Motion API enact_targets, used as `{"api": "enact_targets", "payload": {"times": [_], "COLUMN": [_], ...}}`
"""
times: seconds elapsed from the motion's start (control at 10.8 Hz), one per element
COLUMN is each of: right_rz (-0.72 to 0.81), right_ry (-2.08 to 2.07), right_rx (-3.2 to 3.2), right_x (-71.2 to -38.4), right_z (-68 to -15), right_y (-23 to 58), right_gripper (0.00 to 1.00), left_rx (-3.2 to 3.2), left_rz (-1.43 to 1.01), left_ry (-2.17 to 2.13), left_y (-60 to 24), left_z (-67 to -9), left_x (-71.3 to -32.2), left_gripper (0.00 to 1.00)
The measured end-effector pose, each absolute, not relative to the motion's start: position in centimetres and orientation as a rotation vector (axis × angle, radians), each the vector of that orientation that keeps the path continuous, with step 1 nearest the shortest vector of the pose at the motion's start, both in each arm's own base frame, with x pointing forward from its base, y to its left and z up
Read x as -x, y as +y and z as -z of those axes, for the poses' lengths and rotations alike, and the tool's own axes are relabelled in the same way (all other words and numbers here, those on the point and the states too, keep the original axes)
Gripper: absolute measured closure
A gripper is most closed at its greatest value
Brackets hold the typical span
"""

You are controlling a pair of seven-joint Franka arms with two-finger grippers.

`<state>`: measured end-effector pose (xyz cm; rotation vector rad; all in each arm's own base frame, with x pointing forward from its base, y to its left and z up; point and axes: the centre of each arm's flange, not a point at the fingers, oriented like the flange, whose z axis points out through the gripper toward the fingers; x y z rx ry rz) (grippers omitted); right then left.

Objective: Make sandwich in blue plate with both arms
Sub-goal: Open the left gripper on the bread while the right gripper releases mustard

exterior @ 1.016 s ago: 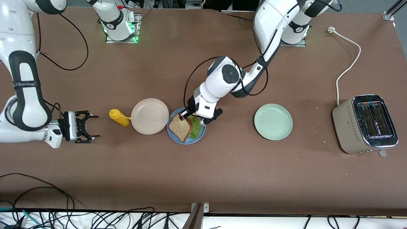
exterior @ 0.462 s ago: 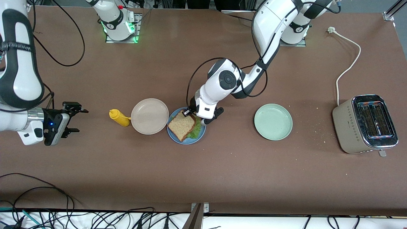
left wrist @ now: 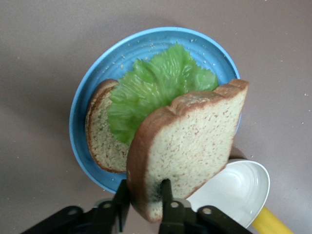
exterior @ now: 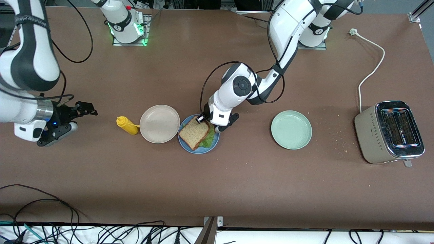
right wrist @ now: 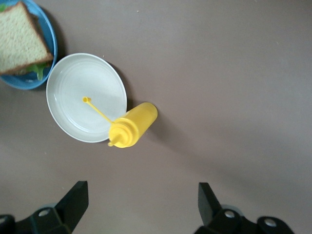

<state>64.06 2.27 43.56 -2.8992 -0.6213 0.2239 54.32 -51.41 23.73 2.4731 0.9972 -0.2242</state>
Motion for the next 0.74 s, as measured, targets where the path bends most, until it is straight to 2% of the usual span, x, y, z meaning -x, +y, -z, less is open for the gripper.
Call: {"api": "enact_targets", "payload": {"times": [0.18,0.37,0.46,0.55,0.74], "right_rz": [-0.112,0.14,0.216,0.25,0.24], "right_ry": [-0.489,-0.433,-0.406,-0.393,-0.394], "right_rx": [2.981,3.014,3.024,3.029,3.027], "right_x": [-63.2,-63.9,-64.2,-64.3,-63.4], "right_z": [-46.6,-50.1,-51.0,-51.5,-52.9], "right_y": [4.4,3.5,2.4,1.9,2.1], "right_gripper": [0.0,0.0,0.0,0.0,0.0], "left_rx": [-2.485,-2.503,-2.517,-2.538,-2.575], "left_rz": [0.236,0.26,0.282,0.316,0.381], "left_ry": [1.008,1.02,1.03,1.042,1.062], "left_y": [-51.1,-50.8,-50.4,-49.9,-48.7], "left_z": [-23.3,-22.9,-22.7,-22.5,-22.2], "left_x": [-54.2,-54.3,-54.3,-54.4,-54.8], "left_gripper": [0.43,0.16,0.03,0.0,0.0]}}
